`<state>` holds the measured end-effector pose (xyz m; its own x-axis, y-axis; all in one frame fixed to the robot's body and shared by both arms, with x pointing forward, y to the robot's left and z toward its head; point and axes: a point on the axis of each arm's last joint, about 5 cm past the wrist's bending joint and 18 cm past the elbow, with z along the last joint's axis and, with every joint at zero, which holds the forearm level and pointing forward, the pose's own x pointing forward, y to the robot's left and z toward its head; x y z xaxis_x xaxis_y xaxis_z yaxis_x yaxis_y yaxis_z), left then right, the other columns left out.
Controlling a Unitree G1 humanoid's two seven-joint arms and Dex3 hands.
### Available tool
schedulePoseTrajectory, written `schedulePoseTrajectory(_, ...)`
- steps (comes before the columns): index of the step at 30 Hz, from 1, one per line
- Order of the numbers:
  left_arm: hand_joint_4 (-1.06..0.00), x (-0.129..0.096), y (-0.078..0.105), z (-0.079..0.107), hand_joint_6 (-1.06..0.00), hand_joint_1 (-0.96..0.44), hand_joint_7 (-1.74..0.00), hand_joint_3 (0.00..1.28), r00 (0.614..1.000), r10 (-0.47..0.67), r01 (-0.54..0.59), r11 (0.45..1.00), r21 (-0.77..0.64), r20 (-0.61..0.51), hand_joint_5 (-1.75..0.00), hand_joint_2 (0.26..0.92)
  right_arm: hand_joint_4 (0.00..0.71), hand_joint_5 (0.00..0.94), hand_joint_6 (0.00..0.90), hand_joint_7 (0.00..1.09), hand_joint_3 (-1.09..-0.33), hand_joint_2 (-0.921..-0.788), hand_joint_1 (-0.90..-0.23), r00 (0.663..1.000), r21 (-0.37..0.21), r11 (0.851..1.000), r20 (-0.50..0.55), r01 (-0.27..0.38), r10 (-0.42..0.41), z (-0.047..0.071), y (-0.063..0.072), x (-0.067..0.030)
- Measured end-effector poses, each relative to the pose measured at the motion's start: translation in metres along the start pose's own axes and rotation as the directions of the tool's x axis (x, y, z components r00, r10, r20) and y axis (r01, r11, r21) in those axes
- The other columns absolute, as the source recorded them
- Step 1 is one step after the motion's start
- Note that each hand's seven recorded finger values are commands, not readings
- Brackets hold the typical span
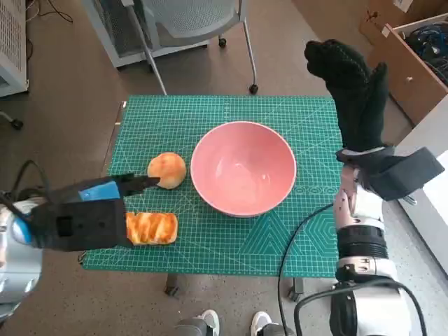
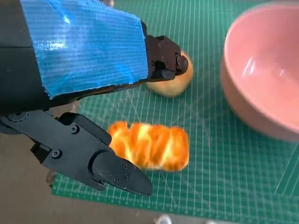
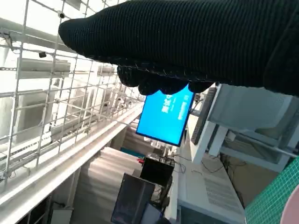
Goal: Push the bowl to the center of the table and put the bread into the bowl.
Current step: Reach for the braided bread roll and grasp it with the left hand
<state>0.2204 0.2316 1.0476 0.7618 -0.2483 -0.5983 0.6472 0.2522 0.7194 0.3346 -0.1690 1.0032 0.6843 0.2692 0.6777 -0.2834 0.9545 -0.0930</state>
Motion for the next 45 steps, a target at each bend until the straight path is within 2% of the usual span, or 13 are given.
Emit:
schedulePoseTrajectory(15,-0.15,0.035,-0.017,-0.006,-0.29,-0.23,-0.03,0.01,0.994,-0.092,0.093,0.996,0.017,-0.056,-0.03,0.748,0.238,0.005,0.302,0.1,-0.714,-0.921,-0.681,1.0,0.037,0.999,-0.011,-0.003,0.003,0.0,-0.001,0.0008)
schedulePoseTrajectory(20,-0.49,0.047,-0.025,-0.009,-0.52,-0.12,-0.07,0.02,0.985,-0.122,0.128,0.991,0.046,-0.12,-0.09,0.821,0.239,0.004,0.303,0.1,-0.715,-0.921,-0.674,1.0,0.035,0.999,-0.005,-0.009,0.009,0.001,-0.001,0.0017)
schedulePoseTrajectory(21,-0.6,0.048,-0.026,-0.009,-0.61,-0.09,-0.11,0.02,0.984,-0.123,0.131,0.99,0.053,-0.13,-0.2,0.846,0.239,0.004,0.303,0.1,-0.716,-0.921,-0.673,1.0,0.035,0.999,-0.004,-0.009,0.009,0.001,-0.001,0.0017)
schedulePoseTrajectory(22,-0.62,0.049,-0.027,-0.009,-0.64,-0.08,-0.12,0.02,0.982,-0.123,0.133,0.989,0.062,-0.141,-0.26,0.856,0.239,0.004,0.303,0.1,-0.716,-0.921,-0.672,1.0,0.034,0.999,-0.003,-0.009,0.009,0.001,-0.001,0.0018)
schedulePoseTrajectory(23,-0.66,0.049,-0.028,-0.009,-0.61,-0.05,-0.49,0.04,0.982,-0.119,0.131,0.989,0.071,-0.147,-0.6,0.879,0.238,0.003,0.304,0.1,-0.716,-0.921,-0.672,1.0,0.034,0.999,-0.003,-0.009,0.009,0.001,-0.001,0.0018)
schedulePoseTrajectory(26,-0.68,0.048,-0.026,-0.008,-0.65,-0.02,-0.82,0.1,0.985,-0.105,0.118,0.989,0.094,-0.136,-1.07,0.881,0.238,0.003,0.304,0.09,-0.716,-0.921,-0.671,1.0,0.032,0.999,-0.002,-0.008,0.009,0.002,-0.002,0.0018)
schedulePoseTrajectory(27,-0.68,0.046,-0.025,-0.007,-0.68,-0.01,-0.83,0.16,0.987,-0.099,0.112,0.989,0.098,-0.127,-1.14,0.846,0.238,0.003,0.304,0.09,-0.716,-0.921,-0.671,1.0,0.032,0.999,-0.002,-0.009,0.009,0.002,-0.002,0.0018)
schedulePoseTrajectory(32,-0.58,0.031,-0.014,-0.002,-0.75,0.0,-1.03,0.8,0.998,-0.061,0.064,0.992,0.106,-0.035,-1.59,0.514,0.238,0.002,0.306,0.09,-0.716,-0.921,-0.668,1.0,0.031,1.0,-0.003,-0.005,0.005,0.001,-0.003,0.0014)
schedulePoseTrajectory(33,-0.58,0.027,-0.011,-0.001,-0.75,0.01,-1.04,0.84,0.998,-0.053,0.054,0.993,0.104,-0.014,-1.61,0.498,0.238,0.002,0.306,0.09,-0.716,-0.921,-0.668,1.0,0.031,1.0,-0.004,-0.004,0.004,0.001,-0.003,0.0012)
schedulePoseTrajectory(35,-0.57,0.02,-0.004,0.0,-0.65,0.0,-1.31,0.95,0.999,-0.042,0.039,0.995,0.095,0.024,-1.56,0.453,0.238,0.002,0.308,0.09,-0.716,-0.921,-0.669,1.0,0.032,0.999,-0.006,-0.003,0.003,0.001,-0.003,0.001)
schedulePoseTrajectory(36,-0.57,0.017,-0.002,0.001,-0.64,0.0,-1.35,0.97,0.998,-0.037,0.033,0.995,0.089,0.043,-1.56,0.447,0.238,0.002,0.308,0.09,-0.716,-0.921,-0.669,1.0,0.032,0.999,-0.006,-0.003,0.003,0.001,-0.003,0.0009)
schedulePoseTrajectory(40,-0.59,0.004,0.01,0.004,-0.72,0.01,-1.08,0.81,0.993,-0.02,0.015,0.999,0.047,0.116,-1.59,0.52,0.237,0.002,0.31,0.09,-0.717,-0.921,-0.669,1.0,0.031,1.0,-0.005,-0.003,0.003,0.001,-0.003,0.001)
schedulePoseTrajectory(45,-0.64,-0.015,0.028,0.013,-0.74,0.01,-0.96,0.59,0.976,0.08,-0.088,0.996,0.028,0.201,-1.48,0.624,0.237,0.001,0.311,0.09,-0.718,-0.921,-0.668,1.0,0.03,1.0,-0.003,-0.005,0.005,0.001,-0.002,0.0013)
